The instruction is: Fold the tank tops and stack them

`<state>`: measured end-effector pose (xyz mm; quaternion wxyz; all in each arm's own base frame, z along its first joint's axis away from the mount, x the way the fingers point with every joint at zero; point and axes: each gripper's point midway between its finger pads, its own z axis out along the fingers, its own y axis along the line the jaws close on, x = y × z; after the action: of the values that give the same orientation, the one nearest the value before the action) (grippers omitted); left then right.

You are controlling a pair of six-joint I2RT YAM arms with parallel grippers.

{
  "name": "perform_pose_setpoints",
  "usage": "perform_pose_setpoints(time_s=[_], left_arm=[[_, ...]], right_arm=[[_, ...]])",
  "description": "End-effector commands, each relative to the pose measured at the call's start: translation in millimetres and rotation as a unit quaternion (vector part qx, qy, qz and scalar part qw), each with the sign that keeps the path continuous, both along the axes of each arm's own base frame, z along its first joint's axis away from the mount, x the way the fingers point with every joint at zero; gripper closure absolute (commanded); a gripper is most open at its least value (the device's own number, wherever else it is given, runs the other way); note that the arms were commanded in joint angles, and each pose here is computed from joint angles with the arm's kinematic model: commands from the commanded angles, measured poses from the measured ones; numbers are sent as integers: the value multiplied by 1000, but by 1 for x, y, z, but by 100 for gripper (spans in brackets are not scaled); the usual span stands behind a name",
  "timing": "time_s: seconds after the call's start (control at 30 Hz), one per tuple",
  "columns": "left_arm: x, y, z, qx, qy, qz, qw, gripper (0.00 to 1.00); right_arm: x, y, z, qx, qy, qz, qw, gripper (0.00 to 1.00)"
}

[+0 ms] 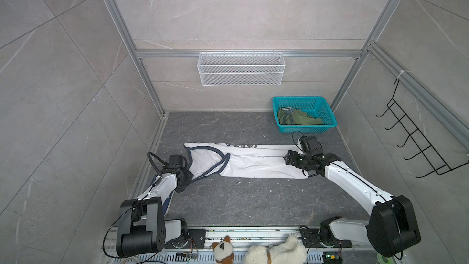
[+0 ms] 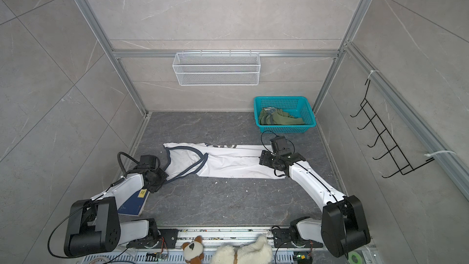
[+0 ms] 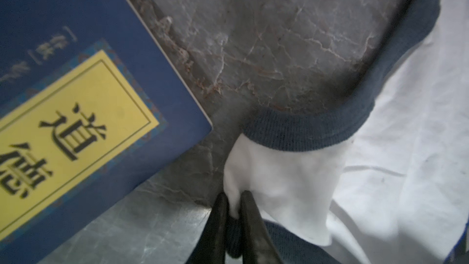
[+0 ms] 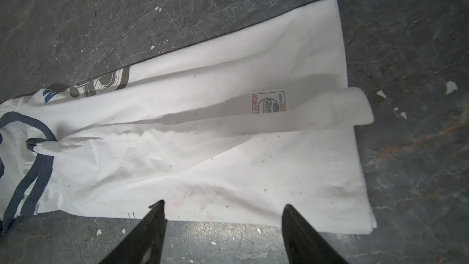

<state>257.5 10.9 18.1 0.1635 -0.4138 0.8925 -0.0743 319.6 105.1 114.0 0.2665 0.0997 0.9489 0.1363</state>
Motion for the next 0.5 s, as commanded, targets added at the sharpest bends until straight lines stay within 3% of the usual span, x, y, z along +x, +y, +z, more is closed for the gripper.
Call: perform_pose_setpoints(time_s=[0.0, 0.27, 0.47], left_arm=[[17, -2, 14, -15, -18, -2, 1000, 95], [61, 15, 72, -27, -57, -4, 998, 100], [77, 16, 68, -68, -46, -1, 997, 100]], right_arm=[[6, -8, -4, -25, 2, -9, 1000, 26], [29, -15, -40, -11, 65, -30, 997, 26], [31, -17, -70, -19, 101, -46, 994, 26]])
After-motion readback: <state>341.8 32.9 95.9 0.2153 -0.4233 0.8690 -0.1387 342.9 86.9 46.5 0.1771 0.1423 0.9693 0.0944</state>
